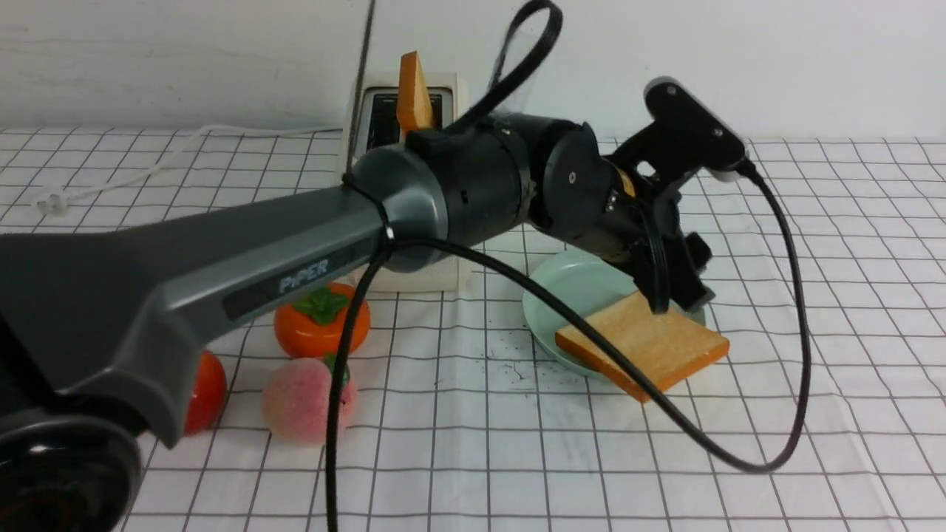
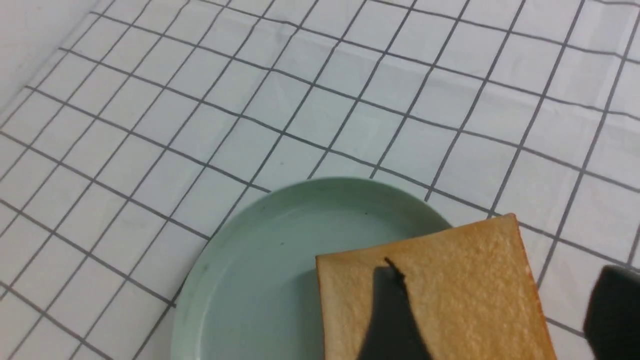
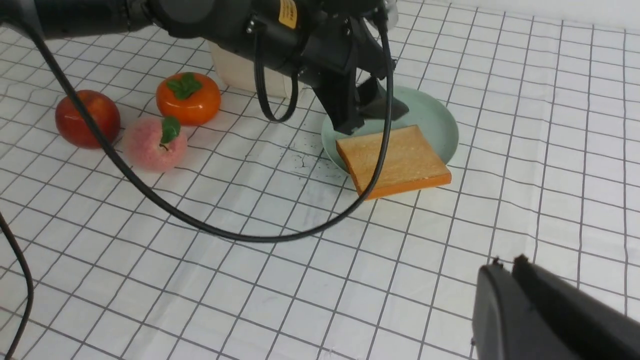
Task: Take toasted bread from bread machine on white checkered table place on plate.
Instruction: 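Place the slice of bread on the plate with the left gripper, then grasp the toast slice in the toaster and pull it up out of the slot with the right gripper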
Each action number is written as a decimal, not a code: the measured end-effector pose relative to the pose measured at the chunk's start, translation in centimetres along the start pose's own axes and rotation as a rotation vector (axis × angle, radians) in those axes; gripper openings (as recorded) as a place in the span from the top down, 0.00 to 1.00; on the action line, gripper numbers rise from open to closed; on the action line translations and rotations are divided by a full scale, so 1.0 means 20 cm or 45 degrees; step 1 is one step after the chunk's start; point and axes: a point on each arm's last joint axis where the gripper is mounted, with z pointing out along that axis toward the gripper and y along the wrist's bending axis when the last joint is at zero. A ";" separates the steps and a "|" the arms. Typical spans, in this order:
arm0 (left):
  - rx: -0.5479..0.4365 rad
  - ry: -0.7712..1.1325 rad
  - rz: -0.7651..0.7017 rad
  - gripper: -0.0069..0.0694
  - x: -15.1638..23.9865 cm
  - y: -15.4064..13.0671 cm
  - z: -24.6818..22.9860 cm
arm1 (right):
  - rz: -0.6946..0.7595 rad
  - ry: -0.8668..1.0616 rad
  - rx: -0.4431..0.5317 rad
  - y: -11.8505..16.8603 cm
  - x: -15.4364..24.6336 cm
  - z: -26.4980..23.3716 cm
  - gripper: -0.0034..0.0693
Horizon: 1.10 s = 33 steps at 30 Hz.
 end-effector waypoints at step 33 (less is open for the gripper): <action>-0.506 -0.567 -0.747 0.93 0.67 -0.22 -1.95 | -0.091 0.349 -0.282 0.45 -0.68 1.73 0.82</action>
